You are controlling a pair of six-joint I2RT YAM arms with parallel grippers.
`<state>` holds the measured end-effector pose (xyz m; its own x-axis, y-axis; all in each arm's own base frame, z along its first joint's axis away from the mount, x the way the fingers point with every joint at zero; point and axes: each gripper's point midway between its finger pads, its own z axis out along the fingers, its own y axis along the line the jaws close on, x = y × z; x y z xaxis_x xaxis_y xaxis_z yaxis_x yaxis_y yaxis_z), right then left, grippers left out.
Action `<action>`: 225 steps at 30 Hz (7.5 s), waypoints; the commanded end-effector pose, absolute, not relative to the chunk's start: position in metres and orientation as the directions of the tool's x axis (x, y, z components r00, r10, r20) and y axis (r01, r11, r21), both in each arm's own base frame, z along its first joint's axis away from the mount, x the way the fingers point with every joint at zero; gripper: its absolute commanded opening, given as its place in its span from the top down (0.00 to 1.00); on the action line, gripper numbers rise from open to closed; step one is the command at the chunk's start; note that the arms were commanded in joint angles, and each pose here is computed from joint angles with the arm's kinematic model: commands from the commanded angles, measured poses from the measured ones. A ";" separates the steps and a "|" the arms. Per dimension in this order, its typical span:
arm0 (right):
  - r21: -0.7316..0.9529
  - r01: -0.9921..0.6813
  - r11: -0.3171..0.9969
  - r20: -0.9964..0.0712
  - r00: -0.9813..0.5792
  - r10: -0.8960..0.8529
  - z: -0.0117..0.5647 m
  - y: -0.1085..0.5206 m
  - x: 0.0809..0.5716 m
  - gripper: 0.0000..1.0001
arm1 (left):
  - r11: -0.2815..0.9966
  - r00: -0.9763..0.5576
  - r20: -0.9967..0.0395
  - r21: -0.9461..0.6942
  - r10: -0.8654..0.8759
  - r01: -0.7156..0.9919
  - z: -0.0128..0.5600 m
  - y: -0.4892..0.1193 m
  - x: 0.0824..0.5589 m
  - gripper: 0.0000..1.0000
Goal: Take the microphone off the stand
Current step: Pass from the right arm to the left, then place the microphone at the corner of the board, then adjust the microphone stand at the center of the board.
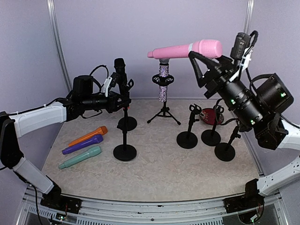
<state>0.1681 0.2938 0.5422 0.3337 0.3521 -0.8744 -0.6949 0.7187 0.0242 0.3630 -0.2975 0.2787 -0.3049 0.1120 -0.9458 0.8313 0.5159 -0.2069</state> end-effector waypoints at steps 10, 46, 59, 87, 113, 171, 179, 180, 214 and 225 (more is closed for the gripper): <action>0.069 -0.681 0.729 -0.873 0.312 0.374 0.545 0.300 0.175 1.00 | 0.465 -0.372 -0.914 -0.261 0.164 0.846 0.277 -0.304 0.333 0.22; 0.131 -0.897 0.422 -0.980 -0.052 0.194 0.461 0.504 0.210 1.00 | 0.351 0.098 -0.843 0.323 0.529 0.879 0.374 -0.188 0.254 0.05; 0.197 -0.947 0.254 -0.973 -0.156 0.172 0.434 0.559 0.207 1.00 | 0.215 0.148 -0.798 0.328 0.584 0.920 0.348 -0.194 0.219 0.40; 0.182 -0.753 0.632 -0.983 -0.132 0.127 0.412 0.455 0.254 0.33 | 0.274 -0.133 -0.431 0.284 0.892 0.919 0.154 -0.074 0.227 1.00; 0.179 -0.685 0.706 -0.959 -0.283 -0.031 0.304 0.456 0.264 0.32 | 0.302 -0.248 -0.184 0.377 0.951 0.876 0.044 -0.033 0.232 0.30; 0.065 -0.618 0.783 -0.750 -0.548 -0.370 0.025 0.477 0.314 0.61 | 0.283 -0.282 -0.817 -0.152 0.503 0.947 0.157 -0.236 0.273 0.48; 0.054 -0.580 0.812 -0.764 -0.548 -0.341 0.042 0.462 0.333 0.60 | 0.251 -0.284 -0.820 -0.178 0.498 0.952 0.164 -0.241 0.261 0.47; 0.051 -0.571 0.819 -0.774 -0.541 -0.329 0.051 0.456 0.335 0.58 | 0.251 -0.284 -0.819 -0.177 0.498 0.952 0.167 -0.240 0.261 0.47; -0.033 -0.695 0.718 -0.970 -0.151 -0.191 0.370 0.521 0.276 0.29 | 0.580 -0.436 -0.805 -0.145 0.401 0.801 0.148 -0.232 0.360 0.48; -0.010 -0.658 0.753 -0.955 -0.218 -0.203 0.360 0.489 0.290 0.40 | 0.531 -0.432 -0.799 -0.171 0.419 0.830 0.141 -0.234 0.336 0.49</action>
<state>0.2902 0.5081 0.3625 -0.1829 -0.1871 -0.9652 -0.6725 0.7399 -0.0160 0.3471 -0.2273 0.1321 -0.4681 0.4268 -0.7738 0.8011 0.5745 -0.1678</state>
